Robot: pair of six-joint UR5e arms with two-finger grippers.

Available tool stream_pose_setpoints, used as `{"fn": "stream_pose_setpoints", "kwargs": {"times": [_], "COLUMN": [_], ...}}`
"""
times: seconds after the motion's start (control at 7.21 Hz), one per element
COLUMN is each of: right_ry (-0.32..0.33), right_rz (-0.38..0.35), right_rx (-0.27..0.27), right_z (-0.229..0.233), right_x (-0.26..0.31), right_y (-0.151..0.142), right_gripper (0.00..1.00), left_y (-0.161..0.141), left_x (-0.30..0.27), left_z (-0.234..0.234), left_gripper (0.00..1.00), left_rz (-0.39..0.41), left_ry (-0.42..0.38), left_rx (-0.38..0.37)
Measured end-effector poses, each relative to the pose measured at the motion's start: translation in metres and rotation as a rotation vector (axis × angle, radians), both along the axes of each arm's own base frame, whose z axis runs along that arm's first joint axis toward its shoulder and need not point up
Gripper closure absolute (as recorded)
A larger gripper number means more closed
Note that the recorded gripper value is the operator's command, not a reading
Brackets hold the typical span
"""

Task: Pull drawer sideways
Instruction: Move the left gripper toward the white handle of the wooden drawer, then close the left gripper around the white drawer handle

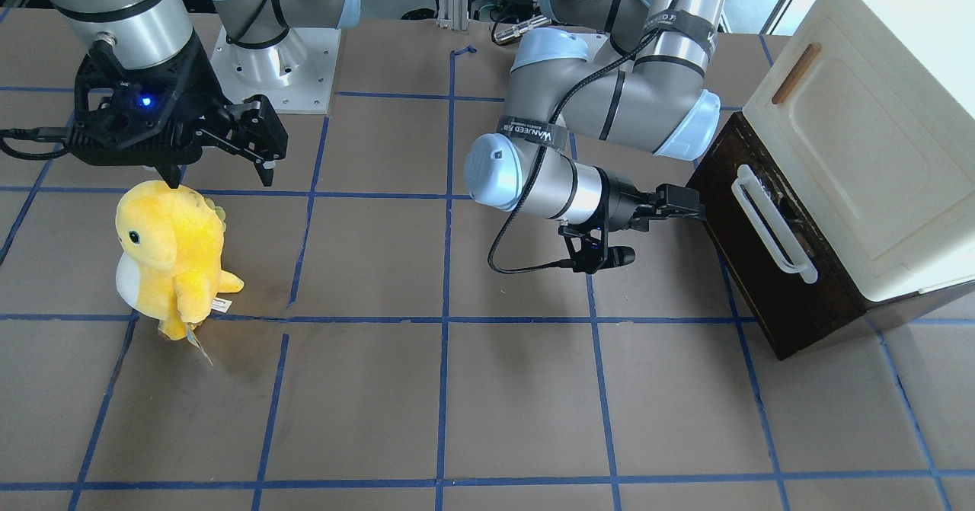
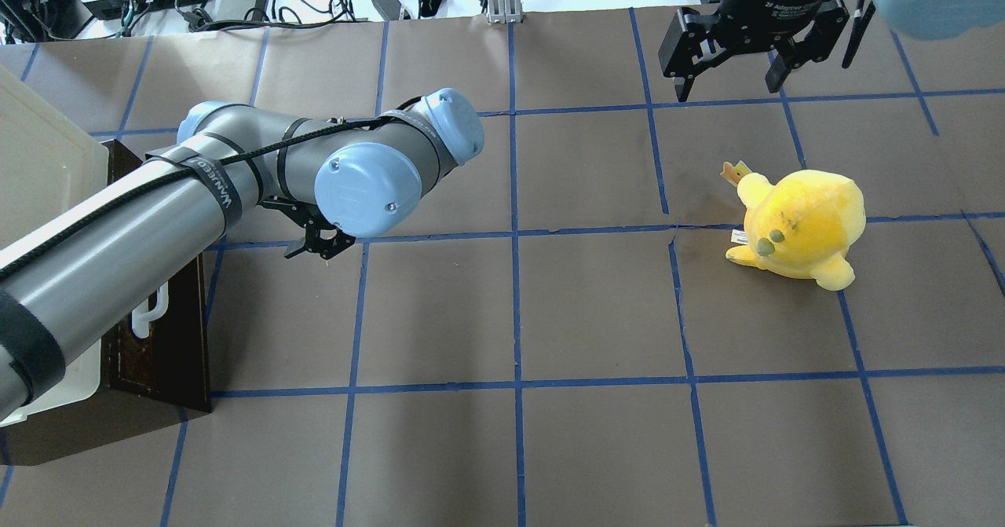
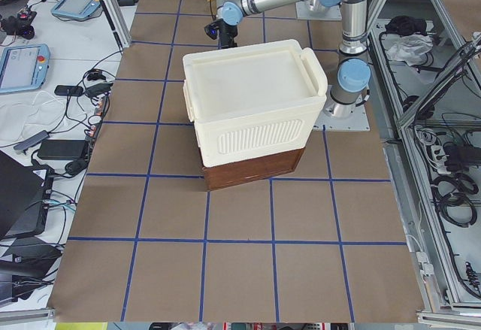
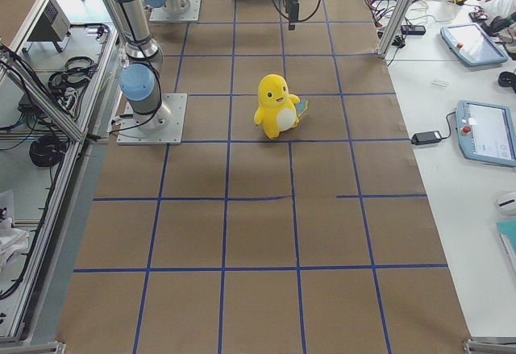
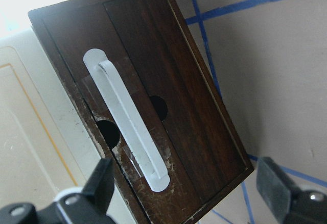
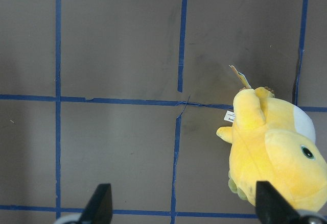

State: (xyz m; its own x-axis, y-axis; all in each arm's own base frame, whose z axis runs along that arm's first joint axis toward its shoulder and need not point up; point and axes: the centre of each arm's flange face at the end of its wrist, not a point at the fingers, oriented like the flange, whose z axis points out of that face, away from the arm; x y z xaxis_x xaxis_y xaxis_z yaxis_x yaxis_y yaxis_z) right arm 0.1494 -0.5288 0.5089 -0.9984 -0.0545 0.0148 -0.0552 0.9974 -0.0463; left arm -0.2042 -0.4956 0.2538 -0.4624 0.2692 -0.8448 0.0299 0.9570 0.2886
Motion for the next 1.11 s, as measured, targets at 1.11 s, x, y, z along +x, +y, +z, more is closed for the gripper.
{"fn": "stream_pose_setpoints", "kwargs": {"times": [1.11], "right_ry": [0.0], "right_rz": [0.0], "right_rx": [0.0], "right_z": [0.0], "right_x": [0.0], "right_y": [0.0], "right_gripper": [0.0], "left_y": [-0.002], "left_x": [0.092], "left_z": [-0.064], "left_gripper": [0.0], "left_rz": [0.052], "left_ry": [-0.299], "left_rx": [-0.109]}}
